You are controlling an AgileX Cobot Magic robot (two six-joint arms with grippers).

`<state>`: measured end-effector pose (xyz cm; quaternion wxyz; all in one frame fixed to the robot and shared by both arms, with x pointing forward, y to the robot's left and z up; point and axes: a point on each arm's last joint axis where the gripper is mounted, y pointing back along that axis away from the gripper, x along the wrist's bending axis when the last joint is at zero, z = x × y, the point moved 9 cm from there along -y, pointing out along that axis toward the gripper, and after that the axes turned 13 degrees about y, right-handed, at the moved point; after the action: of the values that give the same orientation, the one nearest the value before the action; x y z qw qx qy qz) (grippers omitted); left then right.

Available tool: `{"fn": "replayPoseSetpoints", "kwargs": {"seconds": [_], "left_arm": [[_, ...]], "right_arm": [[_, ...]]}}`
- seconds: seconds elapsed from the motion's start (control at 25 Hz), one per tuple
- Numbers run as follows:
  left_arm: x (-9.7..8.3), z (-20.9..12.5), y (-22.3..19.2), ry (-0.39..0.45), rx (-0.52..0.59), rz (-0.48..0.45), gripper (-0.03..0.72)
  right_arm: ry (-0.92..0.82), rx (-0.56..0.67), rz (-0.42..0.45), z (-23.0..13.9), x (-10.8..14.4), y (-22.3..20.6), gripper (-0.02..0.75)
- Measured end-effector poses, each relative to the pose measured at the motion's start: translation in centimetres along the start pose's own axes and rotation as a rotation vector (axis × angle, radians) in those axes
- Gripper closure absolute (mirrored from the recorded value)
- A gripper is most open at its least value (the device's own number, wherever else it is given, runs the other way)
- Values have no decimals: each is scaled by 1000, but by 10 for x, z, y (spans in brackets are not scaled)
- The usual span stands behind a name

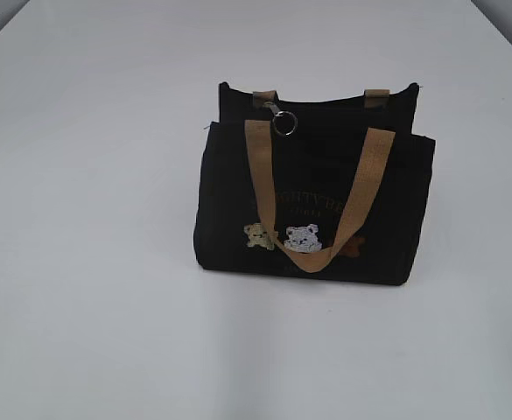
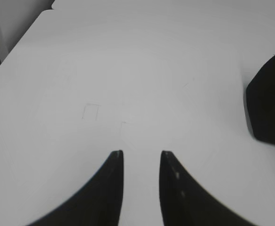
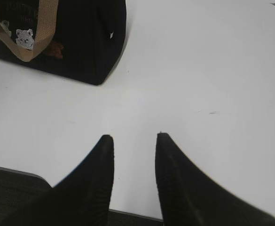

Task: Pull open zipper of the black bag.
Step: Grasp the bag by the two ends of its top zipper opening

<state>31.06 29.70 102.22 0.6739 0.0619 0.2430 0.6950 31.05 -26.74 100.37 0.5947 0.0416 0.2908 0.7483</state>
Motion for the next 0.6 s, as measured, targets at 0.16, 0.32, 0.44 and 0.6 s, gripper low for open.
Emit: {"fn": "replayPoseSetpoints", "kwargs": {"seconds": [0.16,0.32,0.44,0.6], "left_arm": [[0,0,0,0,0,0,488],[0,0,0,0,0,0,488],[0,0,0,0,0,0,488],[0,0,0,0,0,0,488]], "right_arm": [[0,0,0,0,0,0,491],[0,0,0,0,0,0,491],[0,0,0,0,0,0,491],[0,0,0,0,0,0,491]]}}
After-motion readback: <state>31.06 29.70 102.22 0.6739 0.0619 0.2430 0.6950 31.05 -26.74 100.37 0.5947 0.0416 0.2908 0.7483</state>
